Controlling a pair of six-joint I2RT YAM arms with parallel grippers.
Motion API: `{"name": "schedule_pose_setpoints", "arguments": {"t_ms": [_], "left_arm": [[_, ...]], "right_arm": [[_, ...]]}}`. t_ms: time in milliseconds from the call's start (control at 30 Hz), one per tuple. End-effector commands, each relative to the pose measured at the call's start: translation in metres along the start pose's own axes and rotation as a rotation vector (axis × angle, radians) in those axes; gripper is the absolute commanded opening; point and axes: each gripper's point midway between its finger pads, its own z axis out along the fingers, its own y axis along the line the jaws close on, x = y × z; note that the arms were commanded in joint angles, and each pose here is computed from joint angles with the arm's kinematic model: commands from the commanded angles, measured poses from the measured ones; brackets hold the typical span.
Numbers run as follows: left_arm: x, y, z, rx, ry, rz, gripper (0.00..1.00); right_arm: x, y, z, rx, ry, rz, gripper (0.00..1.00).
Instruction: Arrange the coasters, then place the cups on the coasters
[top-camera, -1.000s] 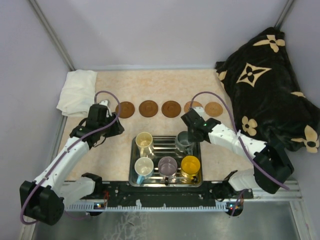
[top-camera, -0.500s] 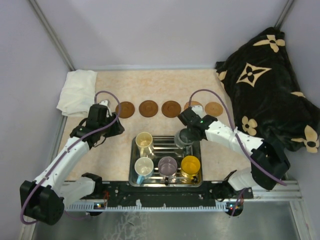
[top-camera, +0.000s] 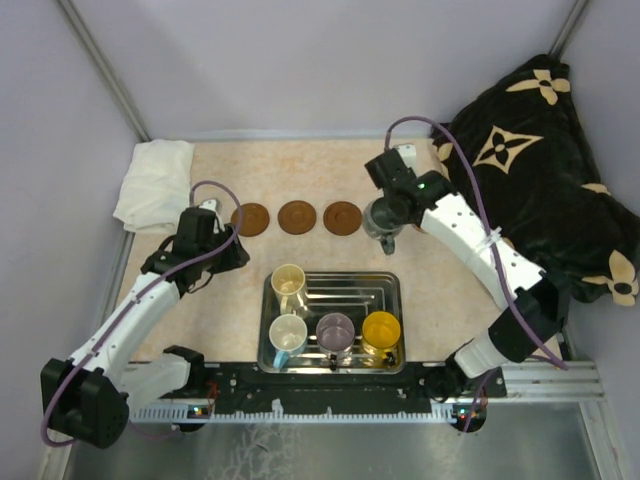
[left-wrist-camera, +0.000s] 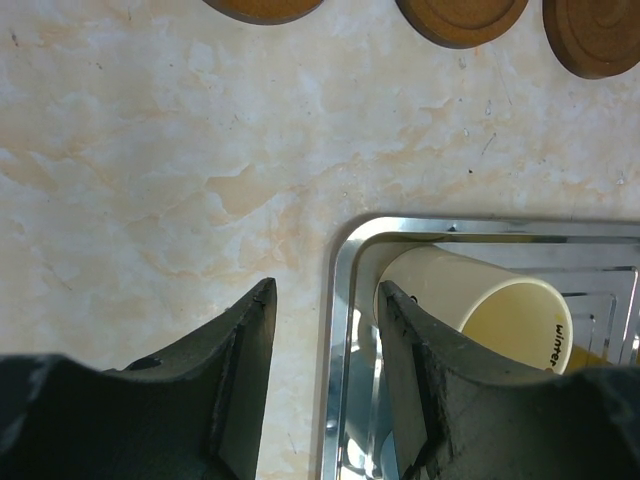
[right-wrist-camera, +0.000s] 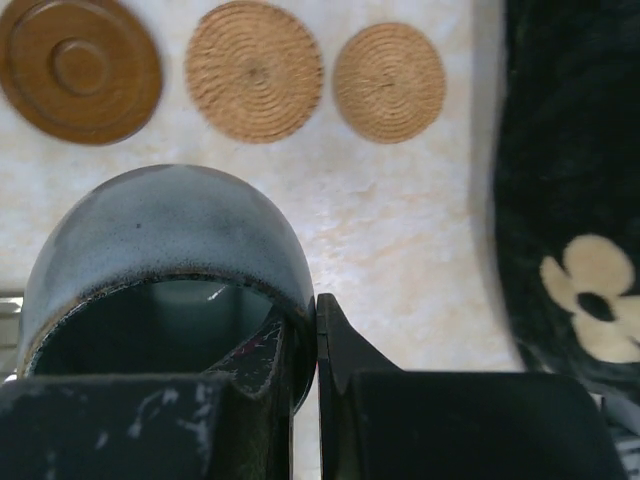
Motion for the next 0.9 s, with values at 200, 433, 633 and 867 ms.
{"name": "schedule_pose_setpoints", "arguments": {"t_ms": [200, 433, 633, 867], "left_arm": [[-0.005, -0.009, 0.007, 0.038, -0.013, 0.013, 0.52], [-0.010, -0.014, 0.011, 0.052, -0.015, 0.008, 0.52], [-0.013, -0.016, 0.014, 0.055, -0.021, 0.005, 0.52], [-0.014, -0.016, 0.018, 0.054, -0.025, 0.003, 0.52]], "right_arm": [[-0.056, -0.084, 0.019, 0.122, 0.027, -0.016, 0.00], [-0.075, -0.099, 0.064, 0.137, 0.079, -0.008, 0.00], [-0.089, -0.108, 0.097, 0.171, 0.095, 0.011, 0.00], [-0.087, -0.125, 0.121, 0.191, 0.079, 0.074, 0.00]]}}
